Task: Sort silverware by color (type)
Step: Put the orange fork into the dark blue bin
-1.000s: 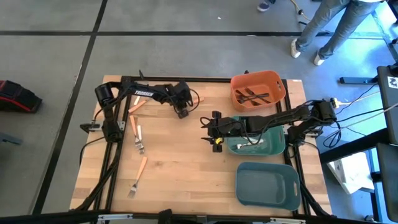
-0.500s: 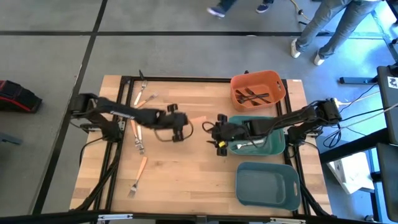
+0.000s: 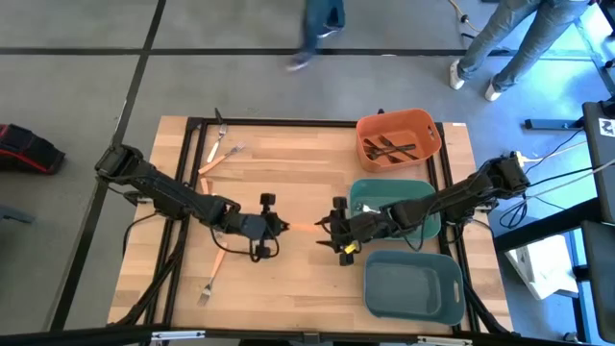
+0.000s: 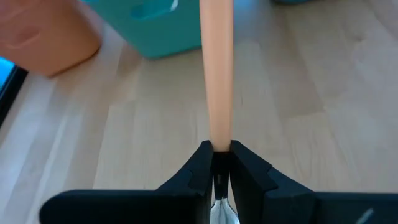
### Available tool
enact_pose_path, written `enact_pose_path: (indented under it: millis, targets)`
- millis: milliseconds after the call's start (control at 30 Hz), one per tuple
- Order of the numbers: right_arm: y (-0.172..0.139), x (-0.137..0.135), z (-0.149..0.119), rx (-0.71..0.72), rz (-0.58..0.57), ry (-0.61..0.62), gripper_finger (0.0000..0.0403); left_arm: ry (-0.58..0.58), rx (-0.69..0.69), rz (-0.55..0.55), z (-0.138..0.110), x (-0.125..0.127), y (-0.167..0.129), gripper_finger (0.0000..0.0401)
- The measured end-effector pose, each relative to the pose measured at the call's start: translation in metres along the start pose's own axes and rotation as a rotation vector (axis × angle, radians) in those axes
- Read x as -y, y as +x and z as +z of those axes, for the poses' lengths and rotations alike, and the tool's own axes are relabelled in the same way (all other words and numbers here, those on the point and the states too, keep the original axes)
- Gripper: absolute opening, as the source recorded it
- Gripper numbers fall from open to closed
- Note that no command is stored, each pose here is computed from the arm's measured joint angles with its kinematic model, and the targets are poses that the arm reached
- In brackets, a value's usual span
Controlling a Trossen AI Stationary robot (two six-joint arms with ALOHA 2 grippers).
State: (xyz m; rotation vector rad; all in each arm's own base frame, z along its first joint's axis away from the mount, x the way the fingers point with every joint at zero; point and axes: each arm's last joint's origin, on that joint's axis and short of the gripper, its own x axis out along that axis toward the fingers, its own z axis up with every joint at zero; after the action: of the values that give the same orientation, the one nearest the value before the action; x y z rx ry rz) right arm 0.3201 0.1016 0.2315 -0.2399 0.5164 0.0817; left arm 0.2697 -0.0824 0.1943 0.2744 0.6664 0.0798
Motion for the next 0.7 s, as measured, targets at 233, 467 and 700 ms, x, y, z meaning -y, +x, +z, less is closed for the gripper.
enact_pose_path:
  millis: [233, 467, 700]
  targets:
    - [0.014, 0.005, -0.007, -0.014, -0.023, 0.005, 0.025, -0.005, 0.024, 0.001, 0.003, 0.0, 0.0, 0.0034]
    - [0.017, 0.016, -0.006, 0.004, -0.053, 0.006, 0.0279, -0.005, 0.056, 0.003, 0.006, 0.0, 0.0, 0.0034]
    - [0.017, 0.014, -0.004, 0.018, -0.036, -0.001, 0.0216, -0.017, 0.08, 0.002, 0.009, 0.0, -0.001, 0.0035]
